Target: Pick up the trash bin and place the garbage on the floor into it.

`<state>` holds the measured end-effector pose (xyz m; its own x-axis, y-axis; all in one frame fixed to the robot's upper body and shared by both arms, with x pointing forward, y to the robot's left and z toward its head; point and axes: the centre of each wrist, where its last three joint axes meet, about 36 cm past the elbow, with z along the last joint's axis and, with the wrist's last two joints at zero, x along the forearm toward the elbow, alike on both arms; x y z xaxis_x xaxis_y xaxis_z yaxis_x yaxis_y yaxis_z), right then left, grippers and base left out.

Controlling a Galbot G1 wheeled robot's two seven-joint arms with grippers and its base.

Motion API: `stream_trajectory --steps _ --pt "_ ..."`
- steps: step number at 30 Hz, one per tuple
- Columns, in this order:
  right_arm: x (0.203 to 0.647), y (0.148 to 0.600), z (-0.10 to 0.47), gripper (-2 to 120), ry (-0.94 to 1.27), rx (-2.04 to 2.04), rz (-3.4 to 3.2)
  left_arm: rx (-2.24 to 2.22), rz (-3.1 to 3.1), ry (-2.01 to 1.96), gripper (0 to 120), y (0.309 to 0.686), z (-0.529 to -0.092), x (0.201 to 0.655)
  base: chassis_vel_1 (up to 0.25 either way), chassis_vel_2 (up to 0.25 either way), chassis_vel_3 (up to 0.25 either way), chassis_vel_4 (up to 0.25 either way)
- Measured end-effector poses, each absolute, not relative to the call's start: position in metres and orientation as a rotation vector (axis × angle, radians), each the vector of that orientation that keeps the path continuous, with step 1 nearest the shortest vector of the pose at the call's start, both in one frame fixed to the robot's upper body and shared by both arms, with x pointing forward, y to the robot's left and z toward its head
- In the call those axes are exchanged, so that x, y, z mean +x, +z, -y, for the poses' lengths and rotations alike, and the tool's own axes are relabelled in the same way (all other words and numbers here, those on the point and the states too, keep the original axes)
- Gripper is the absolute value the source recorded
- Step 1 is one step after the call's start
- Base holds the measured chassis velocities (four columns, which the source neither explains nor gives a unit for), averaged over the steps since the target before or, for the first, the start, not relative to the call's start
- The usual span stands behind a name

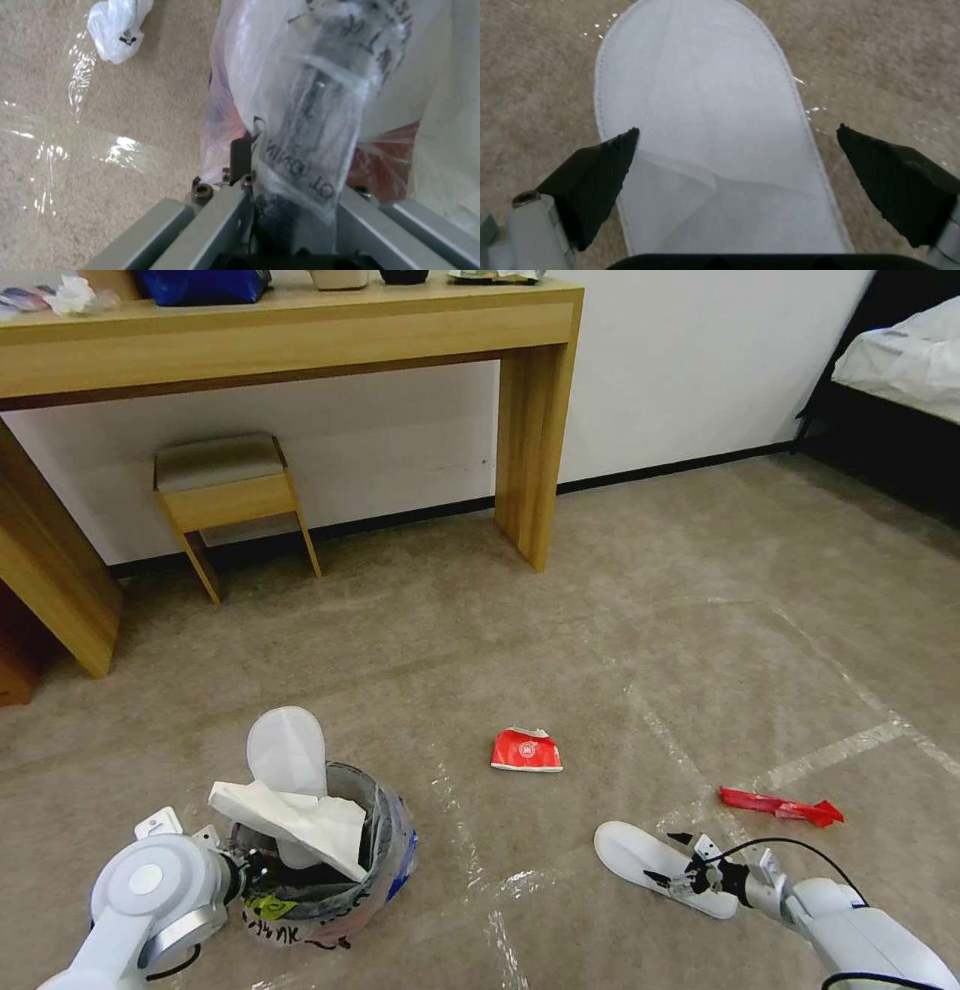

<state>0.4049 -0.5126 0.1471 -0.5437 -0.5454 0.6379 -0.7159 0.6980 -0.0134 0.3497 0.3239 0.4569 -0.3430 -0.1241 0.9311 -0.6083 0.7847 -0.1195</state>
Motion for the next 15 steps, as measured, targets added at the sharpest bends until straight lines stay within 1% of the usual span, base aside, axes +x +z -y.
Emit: stream_trajectory --steps 15 --pt "0.399 0.134 0.493 100 0.334 0.998 2.279 0.564 1.888 0.55 0 0.46 -0.325 0.346 0.0 0.0 0.0 0.0"
